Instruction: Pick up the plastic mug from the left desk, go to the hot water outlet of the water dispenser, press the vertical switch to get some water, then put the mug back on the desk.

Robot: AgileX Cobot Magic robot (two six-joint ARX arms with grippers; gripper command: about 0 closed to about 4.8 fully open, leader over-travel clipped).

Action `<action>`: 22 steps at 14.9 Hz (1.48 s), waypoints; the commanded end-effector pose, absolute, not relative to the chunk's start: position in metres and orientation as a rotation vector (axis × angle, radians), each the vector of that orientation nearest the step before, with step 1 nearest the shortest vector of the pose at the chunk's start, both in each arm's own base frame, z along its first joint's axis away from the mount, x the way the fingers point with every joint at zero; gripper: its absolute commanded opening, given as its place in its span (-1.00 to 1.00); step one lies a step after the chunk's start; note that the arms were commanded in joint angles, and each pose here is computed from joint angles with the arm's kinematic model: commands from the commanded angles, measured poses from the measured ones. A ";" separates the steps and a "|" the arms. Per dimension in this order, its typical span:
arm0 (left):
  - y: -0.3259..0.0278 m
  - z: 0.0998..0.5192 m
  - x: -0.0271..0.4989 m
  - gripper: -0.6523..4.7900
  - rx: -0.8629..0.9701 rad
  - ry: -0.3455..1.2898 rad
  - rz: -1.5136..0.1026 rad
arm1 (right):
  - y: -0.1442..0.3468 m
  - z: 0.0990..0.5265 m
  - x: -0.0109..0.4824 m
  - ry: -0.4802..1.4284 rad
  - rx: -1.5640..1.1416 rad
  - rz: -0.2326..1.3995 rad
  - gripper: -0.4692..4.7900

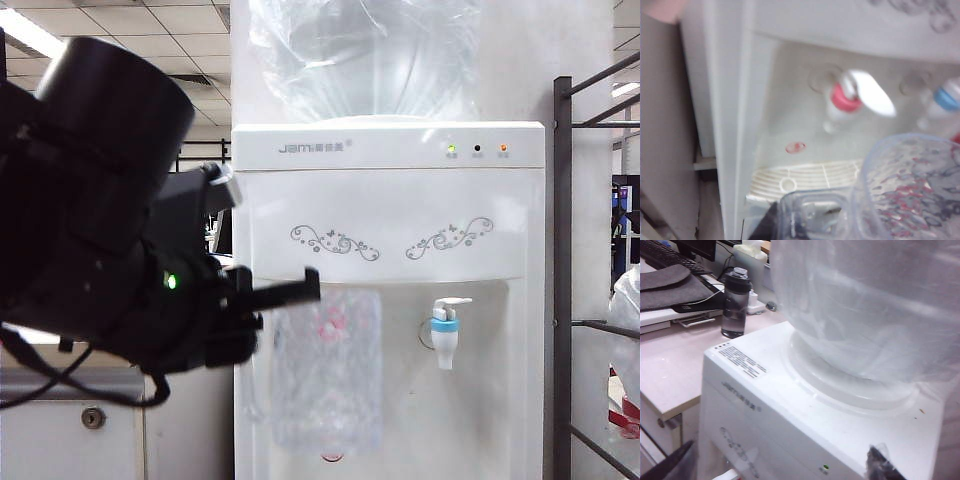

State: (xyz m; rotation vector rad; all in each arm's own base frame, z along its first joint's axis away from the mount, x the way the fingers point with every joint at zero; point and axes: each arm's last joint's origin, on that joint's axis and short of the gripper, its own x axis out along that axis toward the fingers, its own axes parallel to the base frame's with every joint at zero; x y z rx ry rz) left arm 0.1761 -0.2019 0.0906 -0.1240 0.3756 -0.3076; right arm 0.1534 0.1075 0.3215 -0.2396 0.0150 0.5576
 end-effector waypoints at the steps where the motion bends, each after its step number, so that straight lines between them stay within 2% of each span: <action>1: -0.205 0.083 0.182 -0.79 -0.107 0.376 -0.286 | 0.107 0.324 0.153 0.002 -0.234 0.551 0.85; 10: -0.218 0.060 0.219 -0.79 -0.088 0.446 -0.243 | 0.107 0.322 0.153 0.015 -0.239 0.553 0.85; 16: -0.232 0.055 0.239 -0.79 0.024 0.603 -0.209 | 0.107 0.322 0.153 0.016 -0.239 0.553 0.85; 19: -0.230 0.056 0.243 -0.79 -0.008 0.538 -0.115 | 0.107 0.321 0.153 0.028 -0.243 0.554 0.85; 22: -0.228 0.064 0.252 -0.79 -0.111 0.458 -0.111 | 0.107 0.321 0.153 0.029 -0.244 0.554 0.85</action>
